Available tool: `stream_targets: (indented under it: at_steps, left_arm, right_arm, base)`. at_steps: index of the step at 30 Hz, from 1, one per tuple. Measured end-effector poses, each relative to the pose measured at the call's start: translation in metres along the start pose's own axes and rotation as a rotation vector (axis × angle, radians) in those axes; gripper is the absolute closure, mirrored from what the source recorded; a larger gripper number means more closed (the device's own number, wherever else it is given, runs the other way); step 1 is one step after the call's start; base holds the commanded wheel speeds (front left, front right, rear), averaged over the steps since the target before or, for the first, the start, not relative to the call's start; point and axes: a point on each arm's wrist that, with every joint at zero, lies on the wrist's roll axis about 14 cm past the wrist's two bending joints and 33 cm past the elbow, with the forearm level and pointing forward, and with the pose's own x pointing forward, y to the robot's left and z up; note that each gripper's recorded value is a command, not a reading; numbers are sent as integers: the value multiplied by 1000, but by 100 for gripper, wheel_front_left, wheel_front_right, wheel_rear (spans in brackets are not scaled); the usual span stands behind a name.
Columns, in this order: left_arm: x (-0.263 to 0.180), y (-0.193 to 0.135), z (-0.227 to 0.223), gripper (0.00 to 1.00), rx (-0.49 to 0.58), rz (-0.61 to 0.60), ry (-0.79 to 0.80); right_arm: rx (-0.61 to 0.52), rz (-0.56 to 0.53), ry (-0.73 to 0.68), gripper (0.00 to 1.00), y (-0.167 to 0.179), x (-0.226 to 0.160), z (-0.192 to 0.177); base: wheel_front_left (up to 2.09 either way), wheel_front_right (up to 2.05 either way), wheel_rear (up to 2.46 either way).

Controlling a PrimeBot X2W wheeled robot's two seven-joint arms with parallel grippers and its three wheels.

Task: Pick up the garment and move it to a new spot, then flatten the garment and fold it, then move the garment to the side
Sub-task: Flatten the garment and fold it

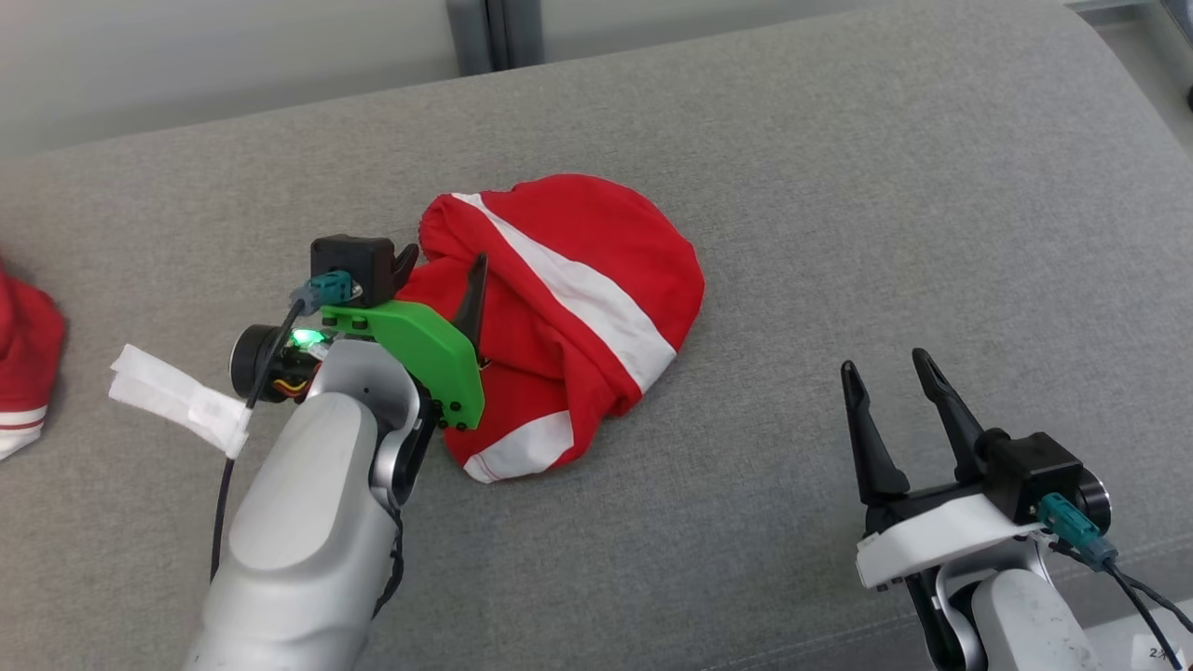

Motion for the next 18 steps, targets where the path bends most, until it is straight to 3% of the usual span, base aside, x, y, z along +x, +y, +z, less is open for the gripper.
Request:
stream_targets:
  at_steps: [5,14,15,17,18]
  left_arm:
    - [28,-5,-28,0,-8,-13,124]
    - [57,-8,-50,0,-31,-13,211]
    - [60,-9,-49,16,-35,-15,211]
    - [63,-11,-45,77,-51,-22,193]
    - [65,-12,-42,100,-48,-27,180]
  right_arm:
    - [-2,-58,31,0,-19,-4,-9]
    - [3,-113,68,0,-36,-9,-20]
    - [5,-115,67,0,-37,-9,-20]
    - [6,-119,67,0,-38,-9,-20]
    - [6,-121,68,0,-39,-9,-21]
  base:
    - [0,0,0]
    - [0,0,0]
    - [0,0,0]
    - [0,0,0]
    - [0,0,0]
